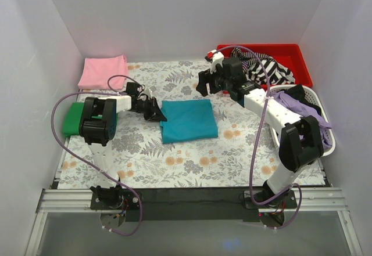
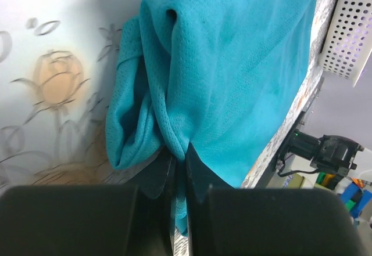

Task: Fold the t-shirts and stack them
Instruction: Neatly place the folded tshirt to the corner

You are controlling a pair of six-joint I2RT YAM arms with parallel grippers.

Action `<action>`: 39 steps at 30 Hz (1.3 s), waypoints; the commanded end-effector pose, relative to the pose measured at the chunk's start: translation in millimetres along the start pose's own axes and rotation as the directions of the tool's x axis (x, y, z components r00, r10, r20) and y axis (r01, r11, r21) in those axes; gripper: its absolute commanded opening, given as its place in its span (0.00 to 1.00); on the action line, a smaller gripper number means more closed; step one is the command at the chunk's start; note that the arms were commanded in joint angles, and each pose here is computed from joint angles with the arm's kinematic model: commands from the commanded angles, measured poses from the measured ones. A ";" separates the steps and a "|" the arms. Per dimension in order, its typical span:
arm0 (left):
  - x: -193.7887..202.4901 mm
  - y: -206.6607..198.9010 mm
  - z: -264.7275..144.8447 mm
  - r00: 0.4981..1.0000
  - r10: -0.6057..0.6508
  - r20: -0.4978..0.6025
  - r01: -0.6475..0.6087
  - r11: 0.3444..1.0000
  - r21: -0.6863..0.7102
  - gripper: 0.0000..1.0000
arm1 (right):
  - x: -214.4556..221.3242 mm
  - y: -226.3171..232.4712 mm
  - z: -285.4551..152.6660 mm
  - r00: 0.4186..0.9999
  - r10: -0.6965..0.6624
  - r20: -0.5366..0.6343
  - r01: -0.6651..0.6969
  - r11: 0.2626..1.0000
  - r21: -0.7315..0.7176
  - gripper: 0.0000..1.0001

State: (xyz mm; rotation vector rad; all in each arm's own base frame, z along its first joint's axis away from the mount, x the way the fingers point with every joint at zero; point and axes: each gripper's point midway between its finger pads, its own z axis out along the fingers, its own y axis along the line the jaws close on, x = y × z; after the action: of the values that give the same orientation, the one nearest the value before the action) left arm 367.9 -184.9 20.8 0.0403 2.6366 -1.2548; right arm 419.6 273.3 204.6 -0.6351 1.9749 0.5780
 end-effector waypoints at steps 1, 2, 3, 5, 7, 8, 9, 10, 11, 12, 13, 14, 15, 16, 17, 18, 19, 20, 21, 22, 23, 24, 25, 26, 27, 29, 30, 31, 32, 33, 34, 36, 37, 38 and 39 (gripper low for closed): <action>10.6 18.5 18.1 0.999 -0.020 -0.033 0.017 0.996 -0.089 0.00 | 16.4 -2.6 -6.4 1.000 0.005 -0.022 -0.005 1.000 0.016 0.78; 11.6 17.1 21.8 0.999 -0.017 -0.041 0.014 0.996 -0.091 0.00 | 23.6 -2.6 -7.2 0.999 0.013 -0.033 -0.012 1.000 0.018 0.78; 8.9 15.7 23.6 0.999 -0.020 -0.039 0.016 0.996 -0.093 0.00 | 22.5 -3.3 -9.8 1.000 0.015 -0.027 -0.014 1.000 0.024 0.78; 0.0 13.3 23.7 1.000 0.002 -0.017 -0.004 0.993 -0.118 0.00 | 24.6 -2.6 -11.2 1.000 0.017 -0.024 -0.017 1.000 0.022 0.78; -24.1 5.4 16.0 0.998 0.048 0.039 -0.042 0.989 -0.142 0.00 | 29.7 -1.5 -11.8 0.999 0.023 -0.029 -0.022 1.000 0.018 0.78; -32.7 2.6 13.2 0.996 0.065 0.057 -0.055 0.987 -0.154 0.00 | 32.3 -0.6 -11.4 0.999 0.025 -0.033 -0.024 1.000 0.016 0.78; -56.3 -7.5 6.7 0.988 0.116 0.099 -0.099 0.981 -0.164 0.00 | 37.0 0.6 -11.2 0.999 0.034 -0.042 -0.034 0.999 0.007 0.78; -63.6 -5.4 0.4 0.987 0.116 0.107 -0.093 0.976 -0.196 0.00 | 38.7 1.6 -11.3 0.998 0.039 -0.044 -0.039 0.999 0.003 0.78; -75.4 -9.0 -5.1 0.982 0.137 0.129 -0.107 0.971 -0.212 0.00 | 39.4 2.0 -12.6 0.998 0.039 -0.042 -0.039 0.999 0.002 0.78; -85.2 -11.9 -9.8 0.977 0.158 0.147 -0.122 0.966 -0.229 0.00 | 45.3 3.1 -12.7 0.998 0.046 -0.052 -0.046 0.999 0.000 0.78; -104.0 -20.6 -20.0 0.964 0.203 0.173 -0.157 0.956 -0.250 0.00 | 47.5 3.0 -13.3 0.997 0.047 -0.054 -0.047 0.999 0.002 0.78; -115.9 -18.4 -27.4 0.954 0.228 0.197 -0.165 0.942 -0.293 0.00 | 48.2 2.2 -13.8 0.997 0.049 -0.053 -0.049 0.999 0.005 0.78; -124.8 -20.4 -33.0 0.945 0.250 0.212 -0.177 0.934 -0.312 0.00 | 49.1 2.3 -14.8 0.997 0.048 -0.053 -0.047 0.999 0.005 0.78; -141.5 -28.2 -43.4 0.926 0.298 0.232 -0.212 0.919 -0.334 0.00 | 51.7 2.3 -14.6 0.997 0.049 -0.057 -0.049 0.999 0.005 0.78; -148.6 -27.0 -46.5 0.920 0.313 0.237 -0.218 0.909 -0.356 0.00 | 53.2 2.2 -14.6 0.997 0.050 -0.060 -0.049 0.999 0.005 0.78; -156.8 -30.6 -51.4 0.909 0.338 0.245 -0.234 0.898 -0.372 0.00 | 54.4 2.0 -13.7 0.997 0.050 -0.061 -0.050 0.999 0.005 0.78; -168.7 -37.7 -57.9 0.892 0.367 0.262 -0.253 0.888 -0.383 0.00 | 55.1 2.1 -12.9 0.997 0.052 -0.063 -0.052 0.999 0.004 0.78; -176.3 -35.0 -60.3 0.882 0.392 0.262 -0.267 0.873 -0.408 0.00 | 57.0 1.6 -10.8 0.996 0.057 -0.069 -0.056 0.998 0.005 0.78; -181.1 -34.7 -62.8 0.877 0.401 0.263 -0.272 0.867 -0.417 0.00 | 57.7 2.4 -9.6 0.996 0.060 -0.071 -0.060 0.998 -0.001 0.78; -186.7 -32.5 -66.6 0.872 0.411 0.266 -0.276 0.861 -0.428 0.00 | 57.1 3.2 -8.6 0.995 0.066 -0.071 -0.067 0.998 -0.005 0.78; -200.6 -38.4 -74.8 0.851 0.441 0.284 -0.293 0.849 -0.440 0.00 | 59.1 3.3 -6.5 0.995 0.071 -0.077 -0.072 0.997 -0.007 0.78; -203.9 -26.9 -74.4 0.859 0.429 0.278 -0.275 0.846 -0.457 0.00 | 58.6 4.2 -5.4 0.994 0.074 -0.078 -0.075 0.997 -0.013 0.78; -212.1 -21.2 -83.4 0.853 0.431 0.294 -0.266 0.844 -0.465 0.00 | 59.4 4.7 -4.0 0.994 0.076 -0.081 -0.078 0.997 -0.017 0.78; -219.9 -19.2 -89.7 0.847 0.434 0.307 -0.263 0.844 -0.468 0.00 | 59.1 5.6 -3.3 0.993 0.082 -0.081 -0.084 0.996 -0.021 0.78; -225.0 -12.5 -92.3 0.842 0.440 0.312 -0.262 0.839 -0.477 0.00 | 60.8 5.9 -2.3 0.993 0.087 -0.086 -0.089 0.996 -0.024 0.78; -236.6 4.0 -106.3 0.831 0.448 0.331 -0.239 0.823 -0.515 0.00 | 62.0 6.6 -0.2 0.992 0.092 -0.091 -0.095 0.995 -0.029 0.78; -249.9 1.9 -118.4 0.806 0.476 0.352 -0.245 0.809 -0.534 0.00 | 62.5 7.5 0.4 0.991 0.094 -0.093 -0.098 0.995 -0.035 0.78; -256.5 20.1 -123.6 0.810 0.463 0.360 -0.217 0.807 -0.549 0.00 | 63.5 7.8 1.4 0.991 0.096 -0.097 -0.100 0.994 -0.037 0.78; -263.6 20.8 -125.8 0.802 0.470 0.368 -0.218 0.805 -0.551 0.00 | 66.2 7.9 3.5 0.989 0.101 -0.104 -0.106 0.994 -0.039 0.78; -279.0 24.4 -149.0 0.784 0.478 0.396 -0.201 0.799 -0.566 0.00 | 67.0 9.7 5.2 0.989 0.103 -0.108 -0.109 0.993 -0.049 0.78; -285.8 44.8 -153.2 0.793 0.459 0.400 -0.177 0.802 -0.570 0.00 | 68.6 10.6 6.5 0.988 0.107 -0.114 -0.114 0.992 -0.054 0.78; -304.4 43.8 -173.7 0.763 0.484 0.429 -0.172 0.791 -0.587 0.00 | 75.3 10.0 9.3 0.984 0.120 -0.130 -0.128 0.990 -0.054 0.78; -308.4 52.0 -183.4 0.756 0.485 0.439 -0.160 0.788 -0.595 0.00 | 77.7 11.1 10.7 0.983 0.125 -0.137 -0.134 0.989 -0.057 0.77; -311.1 54.8 -188.1 0.748 0.492 0.446 -0.160 0.785 -0.598 0.00 | 83.2 10.5 14.3 0.980 0.129 -0.150 -0.139 0.989 -0.058 0.78; -317.7 52.9 -196.2 0.724 0.513 0.462 -0.162 0.777 -0.609 0.00 | 87.0 11.8 16.3 0.978 0.134 -0.162 -0.146 0.987 -0.066 0.77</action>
State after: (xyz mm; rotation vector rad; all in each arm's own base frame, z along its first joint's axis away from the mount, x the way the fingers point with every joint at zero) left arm 638.0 -5.1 106.7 0.0198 2.2690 -0.3608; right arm 378.7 265.5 114.5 -0.6081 2.2009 0.6639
